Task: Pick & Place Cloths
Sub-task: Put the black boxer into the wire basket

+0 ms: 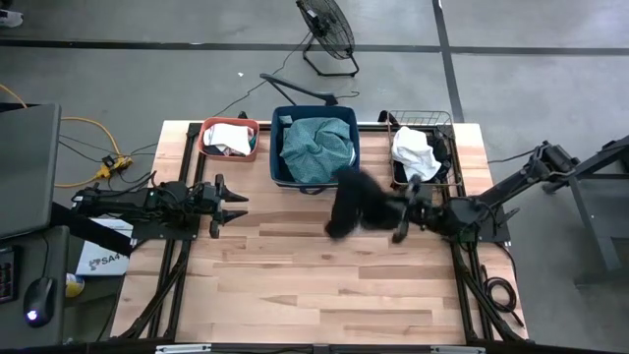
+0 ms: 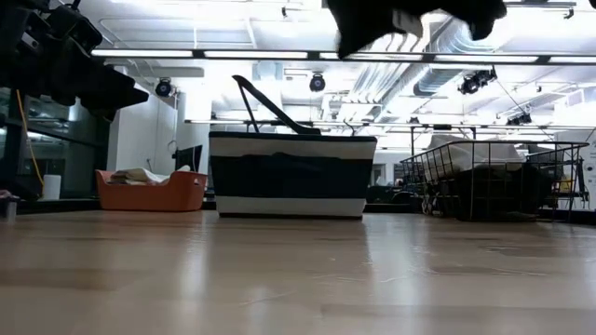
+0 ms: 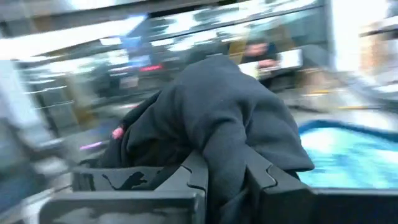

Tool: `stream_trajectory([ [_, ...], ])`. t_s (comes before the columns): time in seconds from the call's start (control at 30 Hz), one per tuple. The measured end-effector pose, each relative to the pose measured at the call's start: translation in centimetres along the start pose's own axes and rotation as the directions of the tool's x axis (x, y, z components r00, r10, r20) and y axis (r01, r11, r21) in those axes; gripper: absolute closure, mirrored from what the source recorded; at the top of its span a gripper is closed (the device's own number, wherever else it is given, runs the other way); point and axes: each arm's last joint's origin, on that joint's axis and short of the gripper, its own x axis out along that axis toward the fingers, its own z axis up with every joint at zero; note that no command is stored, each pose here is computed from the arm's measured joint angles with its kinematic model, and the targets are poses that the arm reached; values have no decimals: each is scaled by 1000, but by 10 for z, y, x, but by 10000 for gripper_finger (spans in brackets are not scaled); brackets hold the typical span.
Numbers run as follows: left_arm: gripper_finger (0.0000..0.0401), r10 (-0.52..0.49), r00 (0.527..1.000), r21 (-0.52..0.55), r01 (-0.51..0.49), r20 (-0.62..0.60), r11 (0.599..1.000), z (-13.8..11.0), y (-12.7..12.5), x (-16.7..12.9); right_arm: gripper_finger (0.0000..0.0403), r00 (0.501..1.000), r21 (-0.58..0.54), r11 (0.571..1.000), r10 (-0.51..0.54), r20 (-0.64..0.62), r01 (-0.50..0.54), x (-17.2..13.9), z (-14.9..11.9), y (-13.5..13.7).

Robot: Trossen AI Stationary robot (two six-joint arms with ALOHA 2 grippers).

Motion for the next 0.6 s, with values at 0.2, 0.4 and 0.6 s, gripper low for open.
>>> stream_trajectory([
  [0.2,222,0,1000,0,0,0,1000,0,0,0,373,873,-174,856,-479,90,488,-8,15,-19],
  [0.4,222,0,1000,0,0,-1,1000,0,0,0,373,664,-386,580,-737,127,718,-13,30,-40],
  [0.6,222,0,1000,-6,0,-1,1000,0,0,0,373,525,-495,387,-833,174,778,-3,39,-66],
])
